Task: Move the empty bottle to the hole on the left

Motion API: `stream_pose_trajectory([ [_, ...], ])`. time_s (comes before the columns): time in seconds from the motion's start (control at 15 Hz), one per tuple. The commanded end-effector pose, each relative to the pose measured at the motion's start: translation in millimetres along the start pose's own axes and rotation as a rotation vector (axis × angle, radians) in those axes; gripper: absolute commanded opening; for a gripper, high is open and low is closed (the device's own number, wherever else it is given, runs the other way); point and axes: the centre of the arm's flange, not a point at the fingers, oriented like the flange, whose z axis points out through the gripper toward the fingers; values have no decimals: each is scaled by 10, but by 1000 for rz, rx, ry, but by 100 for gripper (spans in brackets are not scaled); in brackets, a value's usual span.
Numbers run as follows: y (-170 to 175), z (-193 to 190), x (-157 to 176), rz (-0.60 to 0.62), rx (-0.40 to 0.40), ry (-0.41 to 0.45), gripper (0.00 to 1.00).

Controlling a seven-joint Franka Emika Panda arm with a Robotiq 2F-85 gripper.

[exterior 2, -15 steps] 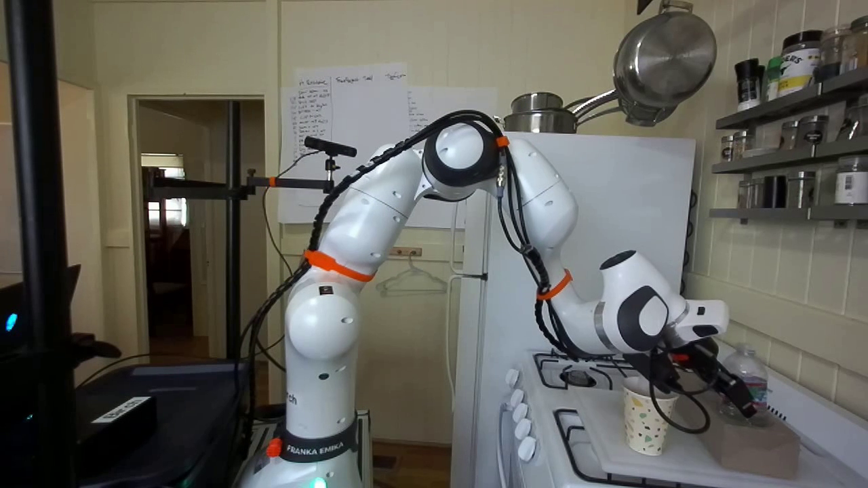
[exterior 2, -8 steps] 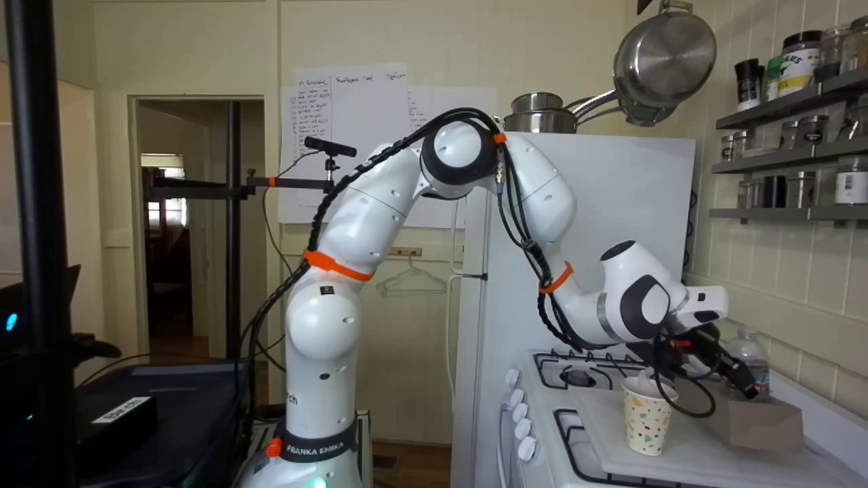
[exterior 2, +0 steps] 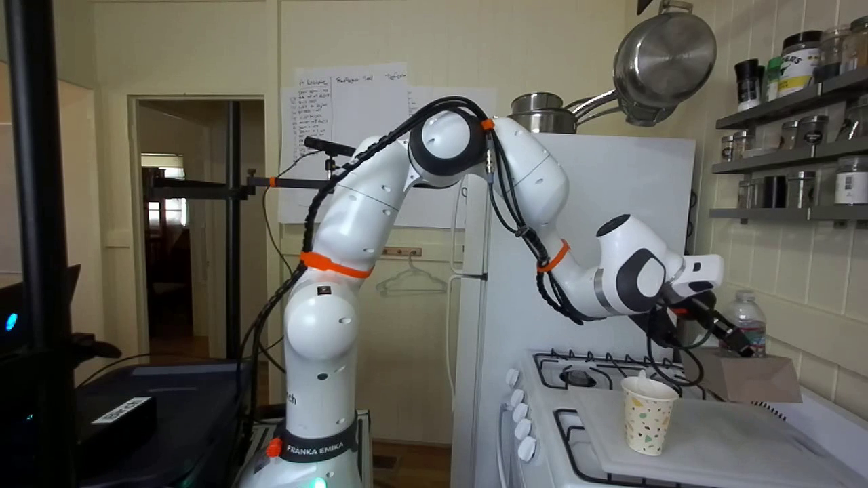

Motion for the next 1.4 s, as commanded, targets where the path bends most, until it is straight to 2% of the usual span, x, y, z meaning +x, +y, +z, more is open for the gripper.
stream_pose_trajectory([
  [0.0,-30,-101,115,-21,-25,47,16],
  [0.07,-18,-105,134,-51,-41,98,16],
  [0.27,87,-131,258,-69,-67,127,16],
  [0.4,127,-133,278,-95,-93,120,16],
  [0.8,192,-67,191,-333,-204,105,16],
  [1.33,154,34,-1,-582,-273,81,16],
])
